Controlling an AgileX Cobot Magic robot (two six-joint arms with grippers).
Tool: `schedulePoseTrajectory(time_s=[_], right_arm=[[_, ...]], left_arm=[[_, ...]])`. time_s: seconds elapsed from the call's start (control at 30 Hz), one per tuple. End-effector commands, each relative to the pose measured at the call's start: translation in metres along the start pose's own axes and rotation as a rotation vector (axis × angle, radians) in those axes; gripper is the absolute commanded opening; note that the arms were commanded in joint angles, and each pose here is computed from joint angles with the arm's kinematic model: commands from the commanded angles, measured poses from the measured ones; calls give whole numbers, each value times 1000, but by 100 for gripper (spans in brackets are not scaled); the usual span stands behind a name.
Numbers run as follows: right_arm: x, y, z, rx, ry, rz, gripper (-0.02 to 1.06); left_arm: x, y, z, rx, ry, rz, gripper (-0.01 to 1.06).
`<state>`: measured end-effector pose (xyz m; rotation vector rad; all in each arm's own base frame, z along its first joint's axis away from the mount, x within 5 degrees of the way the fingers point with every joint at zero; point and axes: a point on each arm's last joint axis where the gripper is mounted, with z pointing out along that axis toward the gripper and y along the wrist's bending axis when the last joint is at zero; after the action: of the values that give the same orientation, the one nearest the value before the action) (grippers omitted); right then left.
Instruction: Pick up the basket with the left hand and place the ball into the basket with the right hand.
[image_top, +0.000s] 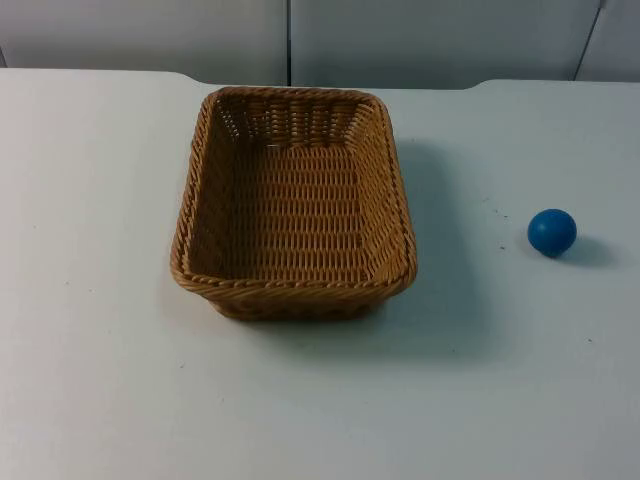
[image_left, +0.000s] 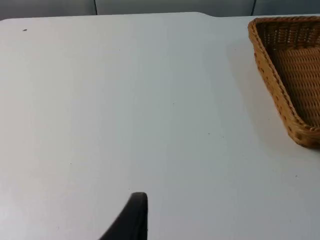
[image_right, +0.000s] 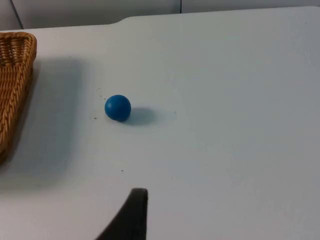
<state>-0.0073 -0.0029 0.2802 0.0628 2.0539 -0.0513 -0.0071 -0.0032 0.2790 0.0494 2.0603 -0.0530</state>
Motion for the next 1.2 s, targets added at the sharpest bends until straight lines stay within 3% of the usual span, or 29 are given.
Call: schedulePoseTrajectory(time_s=[0.0, 0.13, 0.2, 0.33, 0.37, 0.47, 0.53, 0.7, 0.77, 0.97, 1.17], right_arm=[[1, -1, 1, 12, -2, -1, 105], [1, -1, 1, 12, -2, -1, 105], [1, -1, 1, 12, -2, -1, 105], [1, -1, 1, 12, -2, 2, 105], [1, -1, 1, 12, -2, 2, 105], [1, -1, 1, 12, -2, 2, 105], [1, -1, 1, 12, -2, 2, 105], [1, -1, 1, 20, -2, 15, 105], [1, -1, 1, 21, -2, 19, 105], [1, -1, 1, 22, -2, 17, 105], [1, -1, 1, 22, -2, 17, 105]], left_arm=[[-1, -1, 1, 17, -7, -8, 105], [-15, -3, 22, 43, 127, -32, 105], [-23, -3, 26, 41, 125, -34, 105], [-73, -2, 47, 46, 11, -122, 105], [-73, -2, 47, 46, 11, -122, 105], [-112, -3, 76, 64, -12, -154, 105], [-122, -3, 89, 66, -7, -150, 105], [-165, -4, 159, 70, 34, 3, 105], [-169, -7, 168, 83, 36, 12, 105], [-167, -47, 227, 194, 112, 70, 105], [-146, -73, 283, 218, 139, -27, 105]])
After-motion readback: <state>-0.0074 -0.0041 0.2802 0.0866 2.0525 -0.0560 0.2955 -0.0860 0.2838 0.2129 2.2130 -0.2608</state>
